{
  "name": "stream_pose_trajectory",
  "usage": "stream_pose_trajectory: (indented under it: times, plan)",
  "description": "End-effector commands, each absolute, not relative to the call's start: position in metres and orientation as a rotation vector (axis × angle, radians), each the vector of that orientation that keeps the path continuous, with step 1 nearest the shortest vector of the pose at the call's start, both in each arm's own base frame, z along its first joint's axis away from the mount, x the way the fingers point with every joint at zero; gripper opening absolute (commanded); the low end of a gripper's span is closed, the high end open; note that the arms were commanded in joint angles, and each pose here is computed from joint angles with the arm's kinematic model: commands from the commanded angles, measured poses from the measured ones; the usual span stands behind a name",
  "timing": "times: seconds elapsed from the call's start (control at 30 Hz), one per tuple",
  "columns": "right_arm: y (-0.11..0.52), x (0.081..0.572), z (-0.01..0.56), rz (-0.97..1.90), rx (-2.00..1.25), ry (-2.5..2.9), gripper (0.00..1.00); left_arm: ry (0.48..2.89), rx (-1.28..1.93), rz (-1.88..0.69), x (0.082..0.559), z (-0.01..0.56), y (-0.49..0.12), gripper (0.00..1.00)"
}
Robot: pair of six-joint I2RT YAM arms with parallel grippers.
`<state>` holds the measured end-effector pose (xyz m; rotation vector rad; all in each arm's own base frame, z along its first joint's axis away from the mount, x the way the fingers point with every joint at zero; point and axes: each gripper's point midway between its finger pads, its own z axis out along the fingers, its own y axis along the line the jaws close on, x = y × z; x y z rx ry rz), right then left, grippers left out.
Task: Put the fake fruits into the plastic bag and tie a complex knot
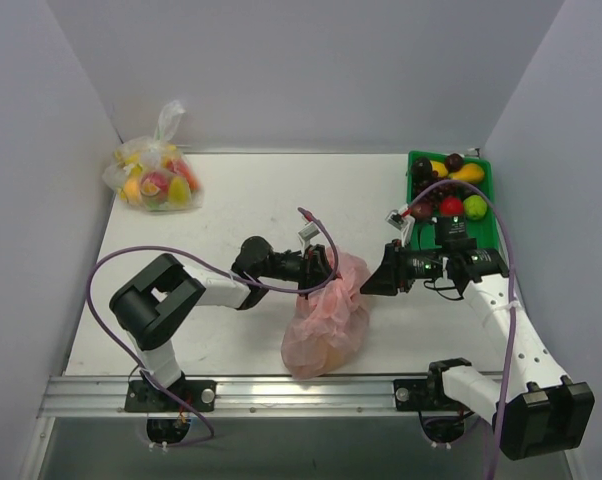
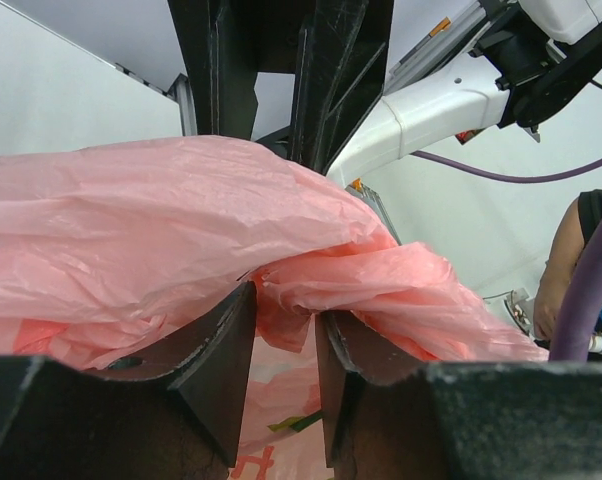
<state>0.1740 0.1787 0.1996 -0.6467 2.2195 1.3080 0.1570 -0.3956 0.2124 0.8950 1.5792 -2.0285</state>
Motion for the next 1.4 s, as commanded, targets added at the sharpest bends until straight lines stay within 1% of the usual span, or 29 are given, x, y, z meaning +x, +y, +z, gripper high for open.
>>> stream_pose_trajectory:
  times: [0.0,0.07,0.3,0.57,0.73,0.93,1.03,1.07,1.13,1.17,1.23,1.27,1.3,1.33,1.37]
  plan:
    - [0.18,0.167,0.198,1.366,-0.689,2.194,0.32,1.424,0.958,-2.02,0.154,0.232,-0.395,0.38]
    - [0.181,0.166,0.197,1.378,-0.7,2.19,0.33,1.424,0.958,-2.02,0.154,0.232,-0.395,0.36]
    - [0.184,0.16,0.195,1.404,-0.749,2.161,0.43,1.413,0.961,-2.024,0.153,0.235,-0.398,0.33]
    - [0.19,0.163,0.187,1.385,-0.814,2.171,0.45,1.409,0.969,-2.032,0.152,0.235,-0.403,0.33]
    - [0.194,0.163,0.186,1.391,-0.836,2.164,0.49,1.403,0.97,-2.035,0.152,0.237,-0.406,0.33]
    - [0.199,0.163,0.188,1.397,-0.877,2.139,0.49,1.384,0.982,-2.043,0.15,0.239,-0.411,0.32]
    - [0.201,0.164,0.189,1.4,-0.887,2.127,0.43,1.383,0.984,-2.045,0.151,0.239,-0.412,0.32]
    - [0.201,0.165,0.189,1.4,-0.89,2.122,0.38,1.383,0.981,-2.046,0.151,0.239,-0.412,0.32]
    - [0.202,0.165,0.189,1.414,-0.895,2.117,0.35,1.379,0.984,-2.049,0.15,0.24,-0.413,0.32]
    - [0.203,0.165,0.19,1.416,-0.898,2.112,0.28,1.379,0.988,-2.05,0.149,0.239,-0.413,0.32]
    - [0.203,0.165,0.191,1.424,-0.903,2.105,0.2,1.376,0.988,-2.05,0.15,0.24,-0.412,0.32]
    - [0.203,0.165,0.191,1.425,-0.901,2.102,0.08,1.383,0.986,-2.052,0.149,0.239,-0.412,0.32]
    - [0.202,0.164,0.192,1.425,-0.903,2.095,0.02,1.377,0.989,-2.048,0.149,0.24,-0.41,0.33]
    - [0.201,0.165,0.192,1.426,-0.898,2.094,0.0,1.379,0.993,-2.049,0.147,0.24,-0.408,0.34]
    - [0.201,0.164,0.194,1.426,-0.901,2.087,0.0,1.381,0.992,-2.046,0.146,0.24,-0.405,0.35]
